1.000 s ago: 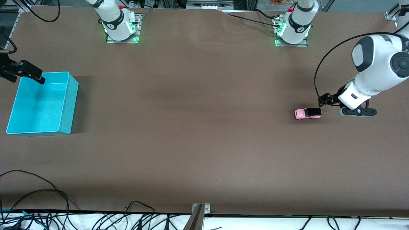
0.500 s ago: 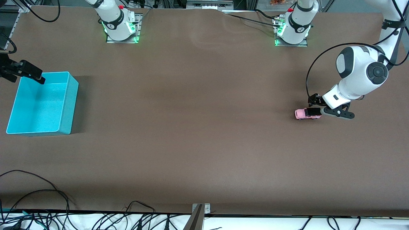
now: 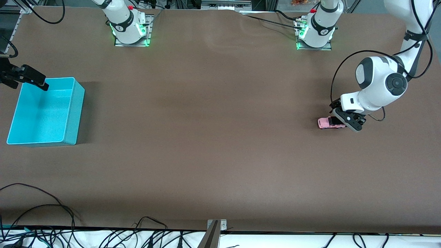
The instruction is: Wind and store pink jeep toy
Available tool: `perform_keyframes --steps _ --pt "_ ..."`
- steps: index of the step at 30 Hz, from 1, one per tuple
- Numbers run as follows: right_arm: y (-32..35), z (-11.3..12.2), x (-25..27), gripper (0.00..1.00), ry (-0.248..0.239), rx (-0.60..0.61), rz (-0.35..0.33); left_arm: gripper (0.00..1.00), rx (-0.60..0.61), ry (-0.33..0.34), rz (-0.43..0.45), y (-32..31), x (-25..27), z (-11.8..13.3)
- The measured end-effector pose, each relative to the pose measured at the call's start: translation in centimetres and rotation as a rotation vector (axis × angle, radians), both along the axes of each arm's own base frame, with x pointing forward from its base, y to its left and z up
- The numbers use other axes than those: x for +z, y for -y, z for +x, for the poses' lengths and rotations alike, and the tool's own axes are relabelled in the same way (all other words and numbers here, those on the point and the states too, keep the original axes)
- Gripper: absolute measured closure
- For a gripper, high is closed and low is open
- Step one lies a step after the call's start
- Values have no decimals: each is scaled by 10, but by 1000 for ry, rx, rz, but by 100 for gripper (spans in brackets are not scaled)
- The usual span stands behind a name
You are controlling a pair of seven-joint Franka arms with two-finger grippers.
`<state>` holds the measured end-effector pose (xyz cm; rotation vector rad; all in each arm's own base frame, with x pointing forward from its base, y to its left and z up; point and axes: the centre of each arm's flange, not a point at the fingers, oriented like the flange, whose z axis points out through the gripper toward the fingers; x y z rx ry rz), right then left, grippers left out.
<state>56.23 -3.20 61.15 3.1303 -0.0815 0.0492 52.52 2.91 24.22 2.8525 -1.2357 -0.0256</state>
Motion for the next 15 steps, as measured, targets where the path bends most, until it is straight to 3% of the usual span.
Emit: perform_keyframes --steps 15 --pt "0 0 0 0 0 0 0 0 -411 -14 -23 -4 -26 -3"
